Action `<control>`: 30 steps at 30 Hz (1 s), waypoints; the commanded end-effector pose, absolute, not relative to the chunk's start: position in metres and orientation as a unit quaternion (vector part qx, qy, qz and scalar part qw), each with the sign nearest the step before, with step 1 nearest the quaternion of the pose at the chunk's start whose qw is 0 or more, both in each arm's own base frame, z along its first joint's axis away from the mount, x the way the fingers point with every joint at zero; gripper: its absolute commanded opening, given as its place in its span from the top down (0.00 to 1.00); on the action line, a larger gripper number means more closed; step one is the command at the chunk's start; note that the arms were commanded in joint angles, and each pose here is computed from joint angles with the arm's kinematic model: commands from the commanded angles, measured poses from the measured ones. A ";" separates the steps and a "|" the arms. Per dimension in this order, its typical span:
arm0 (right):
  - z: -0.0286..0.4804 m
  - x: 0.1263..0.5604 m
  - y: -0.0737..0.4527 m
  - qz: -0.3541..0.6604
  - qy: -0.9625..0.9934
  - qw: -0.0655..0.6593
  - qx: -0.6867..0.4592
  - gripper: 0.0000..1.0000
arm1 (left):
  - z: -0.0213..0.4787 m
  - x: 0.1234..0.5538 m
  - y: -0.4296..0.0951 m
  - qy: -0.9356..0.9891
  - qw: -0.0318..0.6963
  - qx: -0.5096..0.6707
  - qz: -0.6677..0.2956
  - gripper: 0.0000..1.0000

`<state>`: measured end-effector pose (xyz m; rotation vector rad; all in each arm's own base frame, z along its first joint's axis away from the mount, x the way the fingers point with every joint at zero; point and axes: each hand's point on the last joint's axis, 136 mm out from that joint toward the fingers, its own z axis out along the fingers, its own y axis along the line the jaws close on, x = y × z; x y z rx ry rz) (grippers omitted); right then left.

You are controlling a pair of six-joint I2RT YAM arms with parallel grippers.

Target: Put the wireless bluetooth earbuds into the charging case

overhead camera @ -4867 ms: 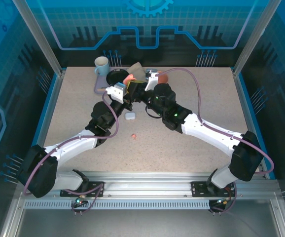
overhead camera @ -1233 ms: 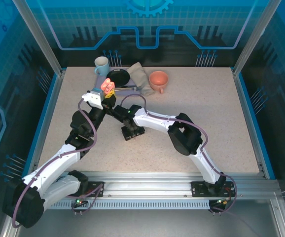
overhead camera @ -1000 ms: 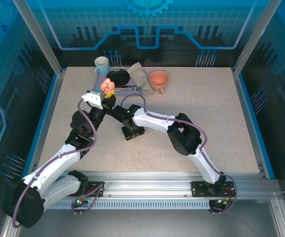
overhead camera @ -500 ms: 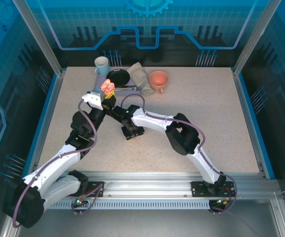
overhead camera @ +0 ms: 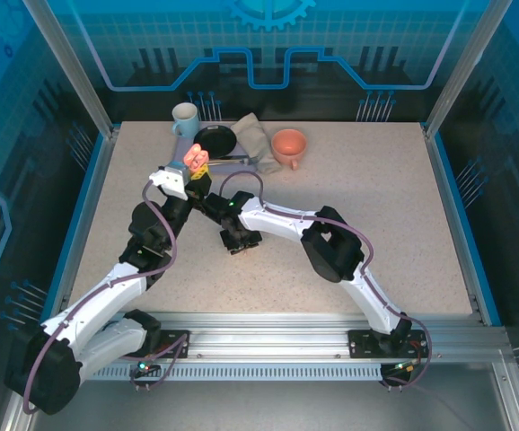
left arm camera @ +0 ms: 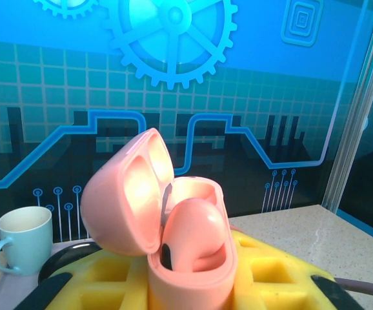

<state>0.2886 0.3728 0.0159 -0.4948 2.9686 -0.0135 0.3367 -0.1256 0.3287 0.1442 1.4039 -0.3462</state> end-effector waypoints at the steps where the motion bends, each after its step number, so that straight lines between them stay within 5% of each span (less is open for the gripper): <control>1: 0.002 0.281 0.361 -0.025 0.986 0.051 -0.158 0.67 | 0.336 0.335 -0.119 0.628 0.759 0.050 -0.162 1.00; 21: 0.045 0.292 0.325 -0.011 0.986 0.121 -0.112 0.72 | 0.337 0.337 -0.122 0.631 0.756 0.055 -0.168 1.00; 30: 0.129 0.316 0.291 0.020 0.968 0.238 -0.073 0.72 | 0.340 0.334 -0.131 0.631 0.750 0.076 -0.183 1.00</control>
